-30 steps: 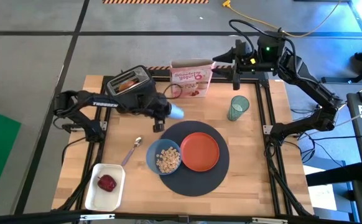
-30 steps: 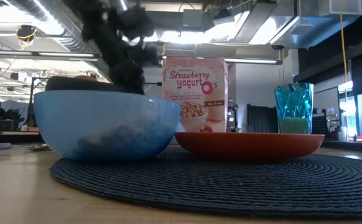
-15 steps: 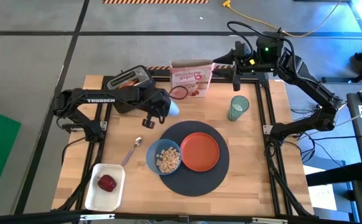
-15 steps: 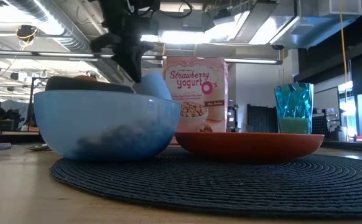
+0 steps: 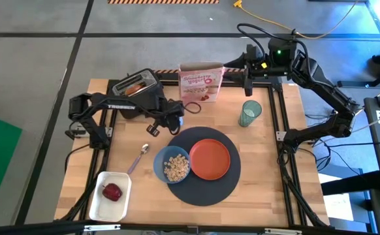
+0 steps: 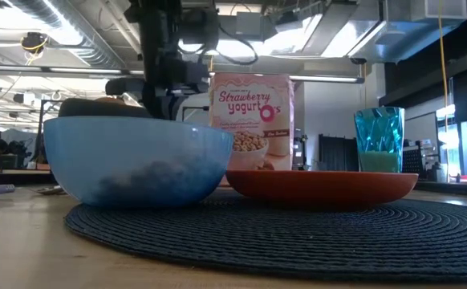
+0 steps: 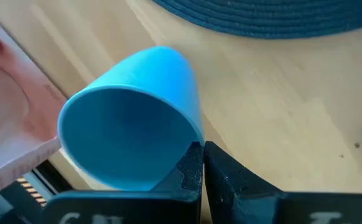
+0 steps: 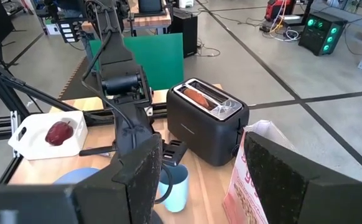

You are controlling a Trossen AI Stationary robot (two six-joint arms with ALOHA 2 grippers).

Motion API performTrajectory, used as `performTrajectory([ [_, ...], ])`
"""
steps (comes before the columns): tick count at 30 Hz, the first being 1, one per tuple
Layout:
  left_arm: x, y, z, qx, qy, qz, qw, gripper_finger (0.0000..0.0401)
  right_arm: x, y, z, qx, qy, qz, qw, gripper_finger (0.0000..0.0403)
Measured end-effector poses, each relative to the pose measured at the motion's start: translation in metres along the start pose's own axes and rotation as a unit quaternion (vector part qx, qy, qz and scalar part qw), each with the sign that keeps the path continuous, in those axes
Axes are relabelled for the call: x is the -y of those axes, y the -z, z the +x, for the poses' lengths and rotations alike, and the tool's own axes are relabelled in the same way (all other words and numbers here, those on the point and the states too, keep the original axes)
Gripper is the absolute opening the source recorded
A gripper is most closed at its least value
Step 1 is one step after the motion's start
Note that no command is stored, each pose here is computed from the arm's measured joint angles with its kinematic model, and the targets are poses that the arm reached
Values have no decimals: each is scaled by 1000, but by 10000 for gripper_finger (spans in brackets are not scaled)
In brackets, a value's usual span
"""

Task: Arrange a breakfast setting
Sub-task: Adjust the blue cup on the table

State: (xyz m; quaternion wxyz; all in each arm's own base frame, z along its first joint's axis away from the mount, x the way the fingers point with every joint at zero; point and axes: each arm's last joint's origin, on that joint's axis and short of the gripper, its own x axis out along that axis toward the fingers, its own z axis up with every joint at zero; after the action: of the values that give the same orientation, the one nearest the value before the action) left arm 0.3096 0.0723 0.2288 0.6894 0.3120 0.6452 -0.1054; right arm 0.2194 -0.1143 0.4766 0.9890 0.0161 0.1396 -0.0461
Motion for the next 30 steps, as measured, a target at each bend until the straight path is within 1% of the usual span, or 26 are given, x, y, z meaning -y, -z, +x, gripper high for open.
performTrajectory([
  [5,0,0,1,-9,-4,36,999,0,0,2,0,-7,3,3,1000,218],
  [10,1,1,1,-17,-2,81,997,0,3,11,8,-17,2,7,1000,218],
  [15,1,1,1,-11,5,89,996,0,6,22,18,-24,5,12,1000,218],
  [18,2,0,1,-1,13,99,995,3,7,23,20,-21,7,10,1000,218],
  [25,1,-1,1,4,8,98,995,46,4,12,11,30,6,-11,999,218],
  [30,-1,-1,1,-5,-7,96,995,83,3,12,9,27,7,-9,1000,218],
])
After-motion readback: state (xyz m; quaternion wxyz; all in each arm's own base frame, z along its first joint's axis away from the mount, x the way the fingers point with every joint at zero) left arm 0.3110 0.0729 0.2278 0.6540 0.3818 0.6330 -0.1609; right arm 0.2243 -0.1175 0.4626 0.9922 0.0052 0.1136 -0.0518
